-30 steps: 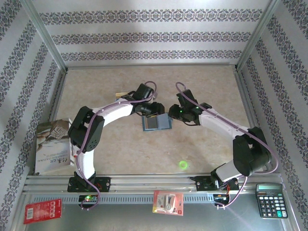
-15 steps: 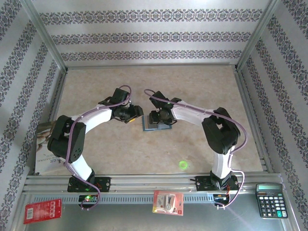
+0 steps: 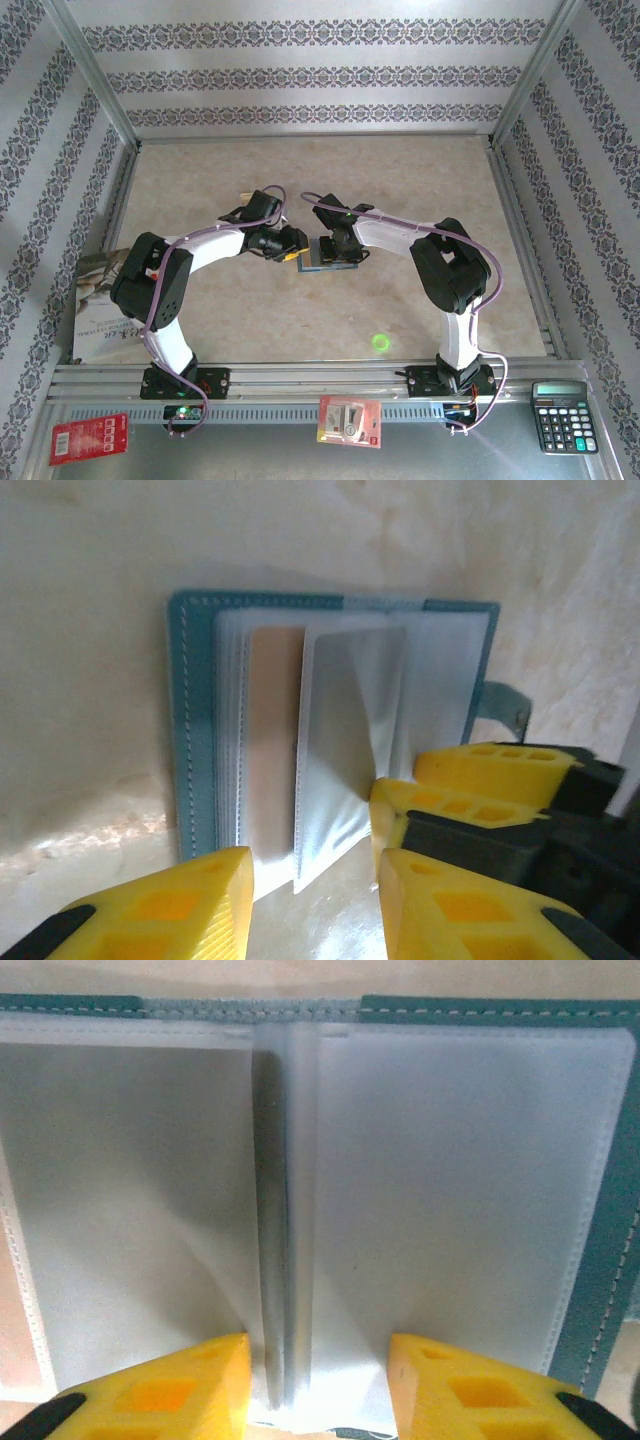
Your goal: Take the credit cards out of the card holder
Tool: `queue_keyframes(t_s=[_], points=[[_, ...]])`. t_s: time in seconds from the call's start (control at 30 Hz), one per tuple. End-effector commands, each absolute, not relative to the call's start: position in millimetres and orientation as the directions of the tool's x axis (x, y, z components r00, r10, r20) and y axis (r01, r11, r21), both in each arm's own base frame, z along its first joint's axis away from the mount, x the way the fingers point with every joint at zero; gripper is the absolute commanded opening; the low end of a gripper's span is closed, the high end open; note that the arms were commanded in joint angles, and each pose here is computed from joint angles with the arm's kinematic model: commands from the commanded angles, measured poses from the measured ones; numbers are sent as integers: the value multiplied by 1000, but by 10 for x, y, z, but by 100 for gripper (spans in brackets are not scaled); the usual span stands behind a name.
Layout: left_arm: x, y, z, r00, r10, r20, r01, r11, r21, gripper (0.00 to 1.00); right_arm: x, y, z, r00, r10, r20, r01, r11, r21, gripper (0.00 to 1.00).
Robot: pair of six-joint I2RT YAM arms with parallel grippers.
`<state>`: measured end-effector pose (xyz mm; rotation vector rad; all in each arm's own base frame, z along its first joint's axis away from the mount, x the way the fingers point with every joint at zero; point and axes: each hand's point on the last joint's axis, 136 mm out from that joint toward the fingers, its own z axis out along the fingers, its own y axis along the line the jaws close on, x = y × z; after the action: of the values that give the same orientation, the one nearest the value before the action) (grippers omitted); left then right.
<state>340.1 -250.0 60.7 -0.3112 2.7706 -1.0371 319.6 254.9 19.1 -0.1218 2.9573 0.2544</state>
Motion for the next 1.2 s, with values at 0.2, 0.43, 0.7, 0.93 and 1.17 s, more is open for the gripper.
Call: queue_keyframes(t_s=[0.2,0.43,0.7,0.93,1.17], points=[[3446,-2751,491,-969,-236,-79,-126,741,-659,33,3075,2366,-103,-993,-60,-97,-70,992,102,38],[3424,-2757,374,-972,-228,-63,-136,757,-639,29,3076,2389,-123,-994,-52,-97,-64,990,125,37],[3416,-2812,355,-976,-210,-49,-128,744,-656,22,3067,2392,-141,-995,-46,-90,-59,987,149,34],[3434,-2889,379,-978,-202,-43,-118,717,-687,20,3074,2383,-124,-996,-32,-89,-47,983,176,33],[3458,-2880,407,-978,-201,-58,-108,722,-683,12,3086,2385,-87,-995,-27,-97,-45,980,193,33]])
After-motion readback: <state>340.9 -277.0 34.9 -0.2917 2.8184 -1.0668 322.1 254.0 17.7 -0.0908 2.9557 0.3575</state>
